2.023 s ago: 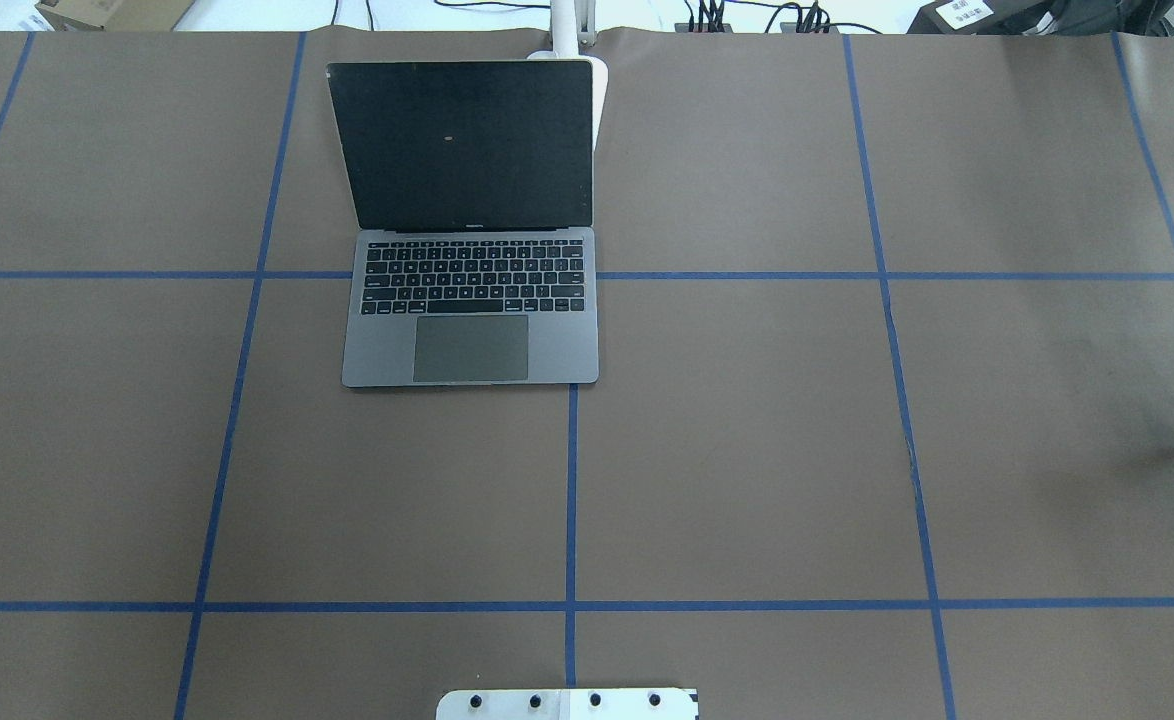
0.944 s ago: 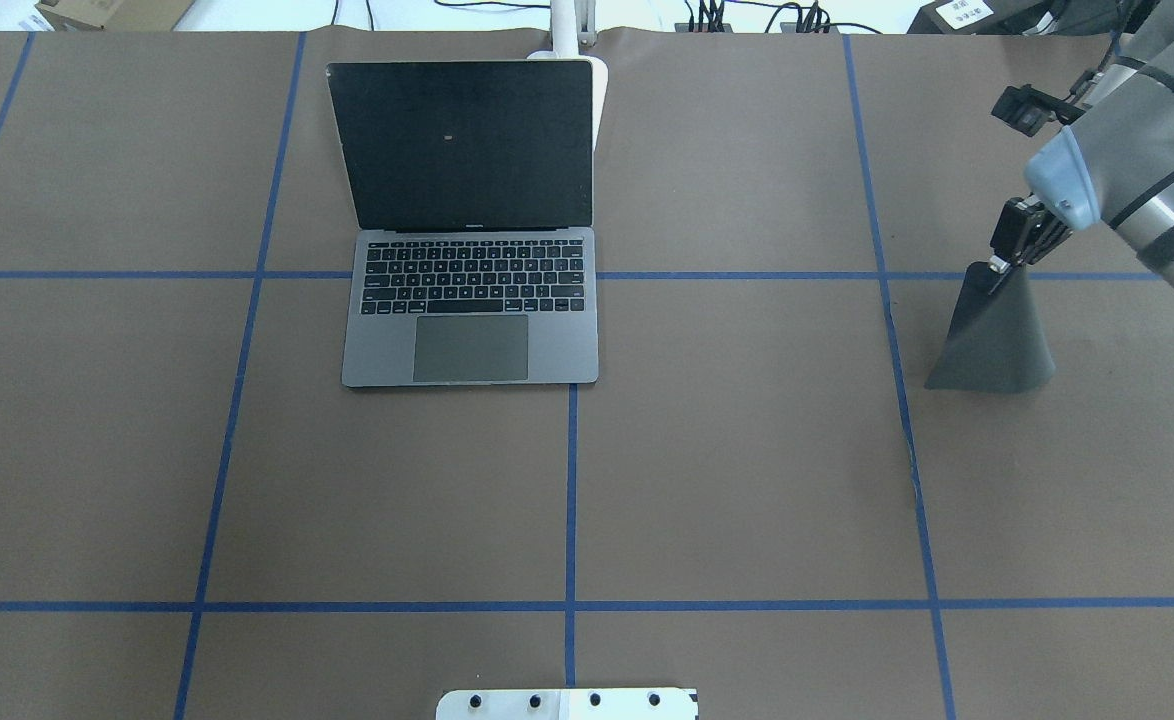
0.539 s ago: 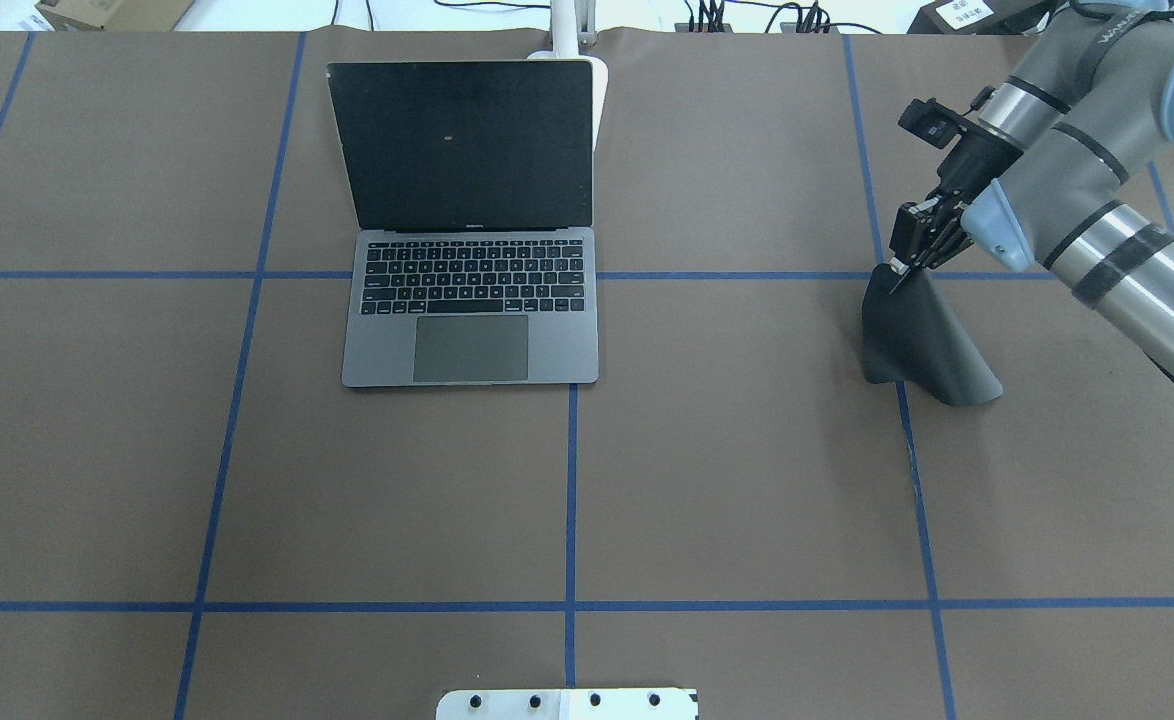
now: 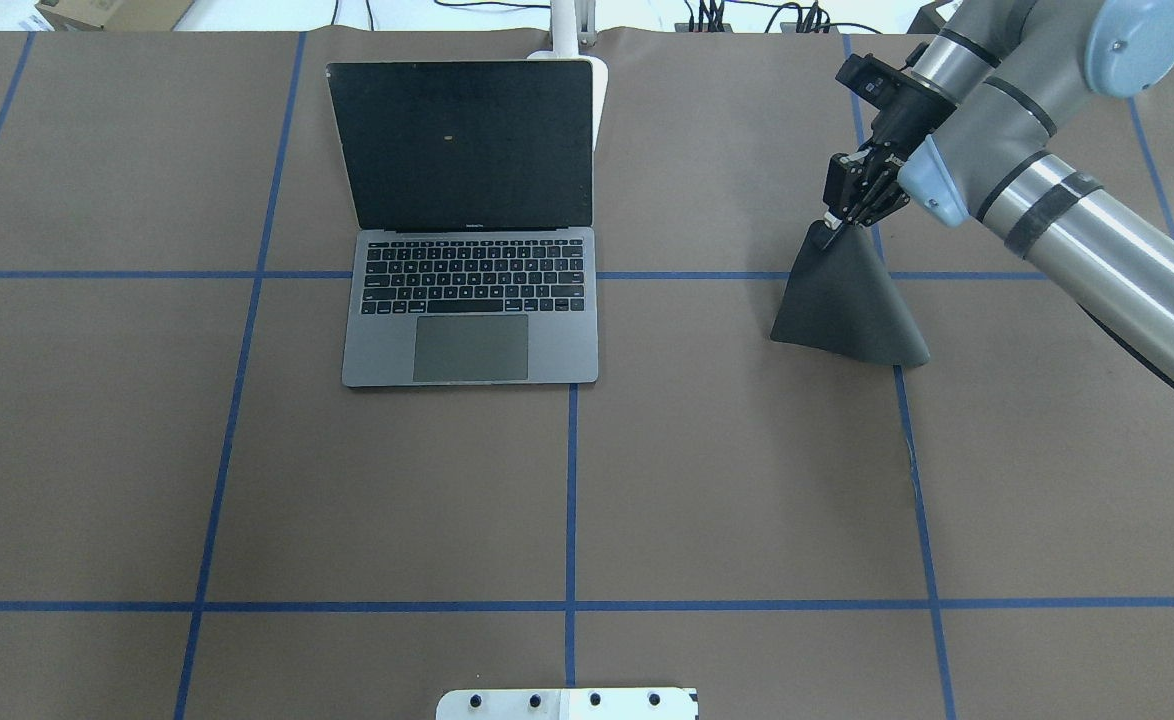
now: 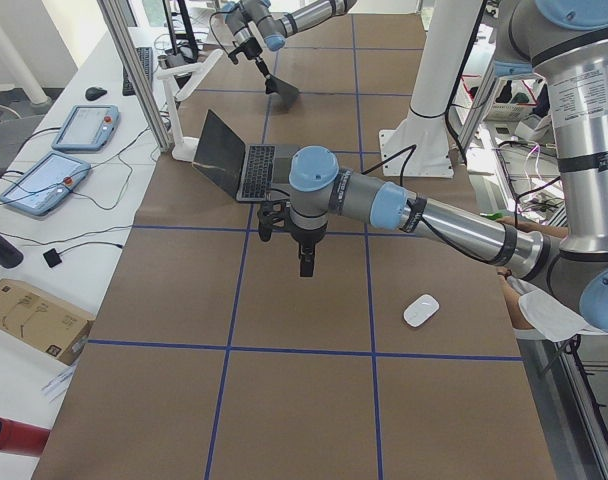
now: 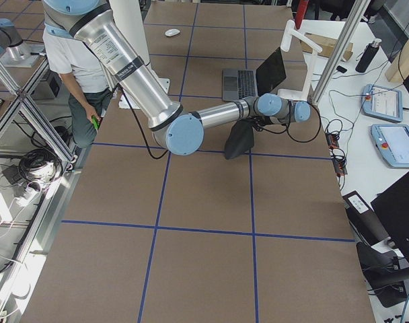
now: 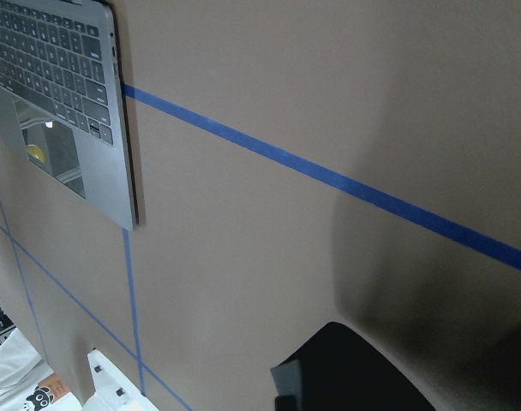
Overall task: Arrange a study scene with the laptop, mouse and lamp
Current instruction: 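Carry the dark grey mouse pad with the right gripper toward the laptop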
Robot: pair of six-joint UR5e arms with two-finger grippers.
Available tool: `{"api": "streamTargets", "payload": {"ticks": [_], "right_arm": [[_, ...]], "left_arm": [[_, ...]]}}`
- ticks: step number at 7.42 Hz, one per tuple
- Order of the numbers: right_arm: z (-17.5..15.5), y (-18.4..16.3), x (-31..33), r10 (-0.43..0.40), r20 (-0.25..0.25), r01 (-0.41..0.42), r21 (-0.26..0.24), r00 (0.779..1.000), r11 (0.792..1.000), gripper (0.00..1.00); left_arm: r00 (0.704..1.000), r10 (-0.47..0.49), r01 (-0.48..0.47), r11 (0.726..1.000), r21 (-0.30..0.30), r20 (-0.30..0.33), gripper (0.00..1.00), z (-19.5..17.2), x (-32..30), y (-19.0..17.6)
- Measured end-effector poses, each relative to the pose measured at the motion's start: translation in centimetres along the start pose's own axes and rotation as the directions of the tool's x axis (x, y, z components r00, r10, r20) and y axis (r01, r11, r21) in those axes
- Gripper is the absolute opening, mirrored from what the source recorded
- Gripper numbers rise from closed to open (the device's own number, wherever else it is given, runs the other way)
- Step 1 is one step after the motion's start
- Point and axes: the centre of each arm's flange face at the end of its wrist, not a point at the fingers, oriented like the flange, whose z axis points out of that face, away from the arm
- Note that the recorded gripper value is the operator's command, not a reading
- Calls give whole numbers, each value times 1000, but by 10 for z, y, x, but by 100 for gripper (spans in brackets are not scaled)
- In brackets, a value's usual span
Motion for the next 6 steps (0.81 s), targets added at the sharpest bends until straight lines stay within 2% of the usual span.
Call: {"api": "streamTargets", "payload": {"ticks": [4, 6], "right_arm": [[4, -46, -30, -33, 2, 33, -6, 999, 999, 0], [17, -59, -47, -41, 5, 41, -24, 999, 999, 0]], "left_arm": [[1000, -1, 1, 1000, 2, -1, 100, -1, 1, 0], [1000, 0, 0, 1000, 3, -1, 100, -2, 1, 0]]}}
